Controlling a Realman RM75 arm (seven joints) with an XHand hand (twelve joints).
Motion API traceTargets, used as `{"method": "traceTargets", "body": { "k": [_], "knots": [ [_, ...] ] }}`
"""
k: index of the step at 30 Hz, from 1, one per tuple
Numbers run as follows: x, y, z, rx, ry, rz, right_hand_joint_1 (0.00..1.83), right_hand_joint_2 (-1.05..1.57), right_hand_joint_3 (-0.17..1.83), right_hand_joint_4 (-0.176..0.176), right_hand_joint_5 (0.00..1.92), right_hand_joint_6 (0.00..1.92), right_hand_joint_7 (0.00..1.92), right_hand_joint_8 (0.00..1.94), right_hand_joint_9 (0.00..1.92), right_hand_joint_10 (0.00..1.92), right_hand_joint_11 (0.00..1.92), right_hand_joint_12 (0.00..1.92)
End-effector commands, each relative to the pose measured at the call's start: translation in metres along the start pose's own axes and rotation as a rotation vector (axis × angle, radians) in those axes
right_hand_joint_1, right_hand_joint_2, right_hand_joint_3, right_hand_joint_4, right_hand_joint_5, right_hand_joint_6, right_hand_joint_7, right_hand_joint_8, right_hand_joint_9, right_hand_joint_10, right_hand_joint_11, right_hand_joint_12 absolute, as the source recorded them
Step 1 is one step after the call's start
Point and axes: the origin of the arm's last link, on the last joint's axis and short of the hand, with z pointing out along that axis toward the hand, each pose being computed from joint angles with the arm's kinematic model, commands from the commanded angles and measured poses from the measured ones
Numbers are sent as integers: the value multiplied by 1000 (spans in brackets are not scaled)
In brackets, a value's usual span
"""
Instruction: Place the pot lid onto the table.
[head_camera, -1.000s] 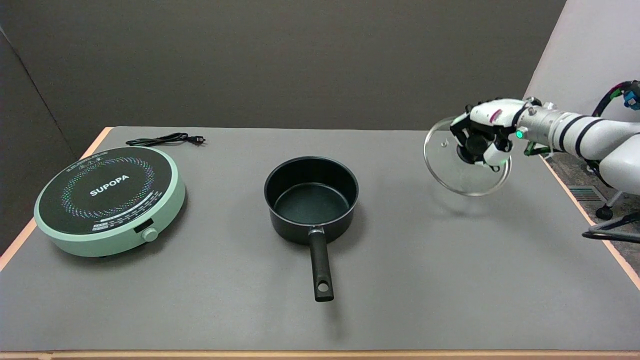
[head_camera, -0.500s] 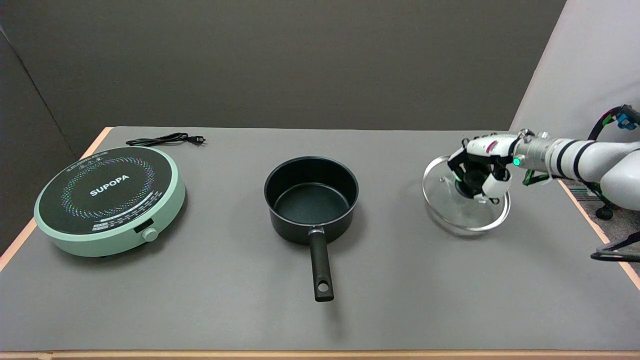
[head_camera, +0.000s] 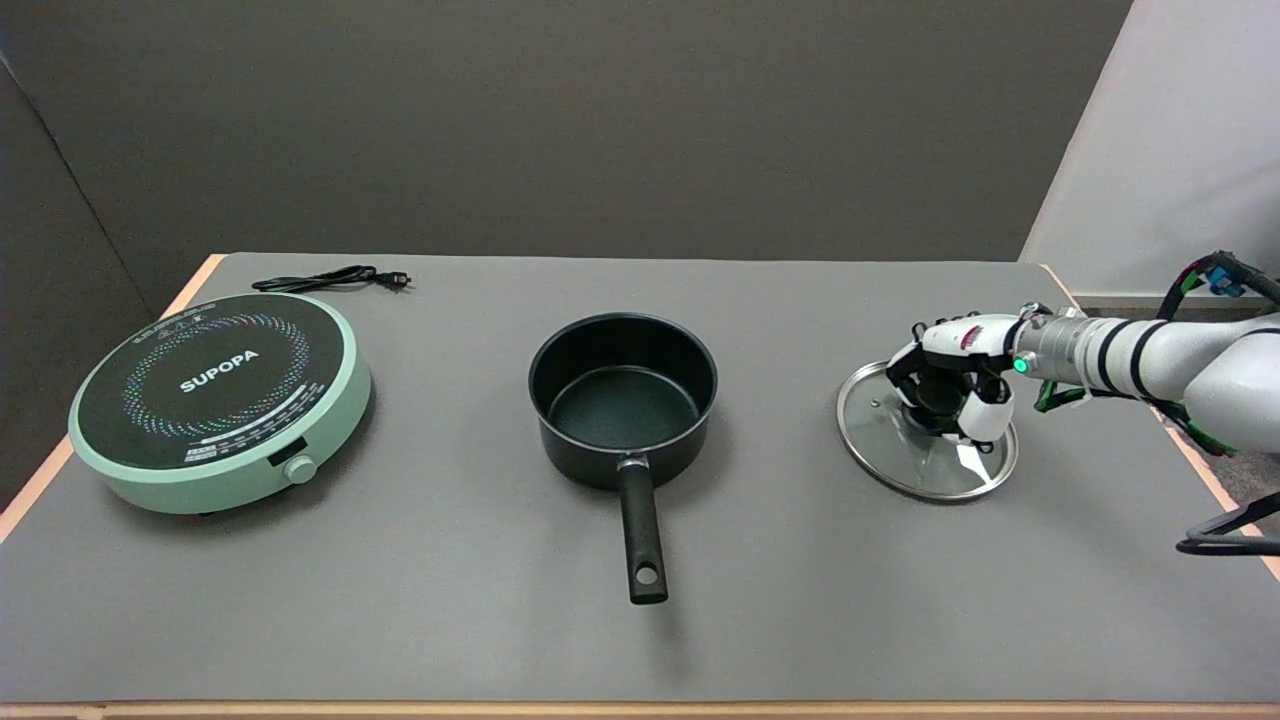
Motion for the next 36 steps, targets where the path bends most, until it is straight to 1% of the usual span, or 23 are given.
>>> {"method": "traceTargets", "body": {
  "k": [1,2,3,4,5,6,7,8,9,10,11,12,13,14,17,19,22,27,29,32,34,36],
  "knots": [
    [-24,-8,7,20,-59,-54,1340,938,494,176,565,1346,843,1340,764,1622,631,1303],
    [-23,-8,7,19,-56,-61,1114,737,804,176,646,928,860,877,802,1396,541,1291],
    [-20,-8,7,19,-49,-64,1005,669,888,176,660,624,849,605,811,1133,524,1163],
    [-18,-8,7,18,-45,-66,931,639,904,176,572,354,776,391,785,839,507,932],
    [-16,-8,7,16,-40,-74,804,562,944,164,418,187,620,237,698,548,437,710],
    [-15,-7,7,13,-36,-85,677,476,965,145,305,145,473,177,586,358,368,609],
    [-14,-7,7,11,-35,-94,618,430,947,135,238,142,376,162,496,276,339,564],
    [-13,-7,7,8,-33,-107,562,404,927,132,186,148,283,171,390,252,305,546],
    [-12,-7,7,7,-32,-114,465,382,917,127,113,138,160,200,195,330,217,589],
    [-10,-8,7,6,-26,-121,500,310,842,120,93,112,132,115,189,193,235,526],
    [-6,-8,7,5,-17,-128,474,308,799,116,35,131,80,128,138,177,220,502],
    [-4,-8,7,6,-11,-127,451,294,761,107,3,64,10,138,77,176,190,503],
    [1,-8,7,2,4,-132,450,292,737,103,-1,23,-1,112,56,173,182,495],
    [7,-8,6,0,19,-140,446,272,767,95,-1,3,-1,74,34,197,148,553],
    [27,-9,2,-11,70,-162,429,245,757,84,-1,-1,-1,11,11,199,132,566],
    [39,-11,0,-12,111,-176,423,283,640,84,-1,-1,-1,-1,7,186,169,475],
    [58,-14,-5,-13,181,-201,424,281,605,80,-1,-1,-1,-1,-1,142,156,463],
    [82,-17,-13,-29,273,-276,420,280,583,75,-1,-1,-1,-1,-1,108,146,455],
    [98,-18,-19,-42,344,-322,417,280,582,74,-1,-1,-1,-1,-1,105,145,454],
    [117,-17,-28,-45,419,-312,407,281,581,69,-1,-1,-1,-1,-1,103,140,455],
    [131,-18,-35,-33,491,-300,400,281,581,66,-1,-1,-1,-1,-1,102,137,457],
    [137,-21,-38,-15,536,-297,388,281,581,63,-1,-1,-1,-1,-1,102,135,459]
  ]
}}
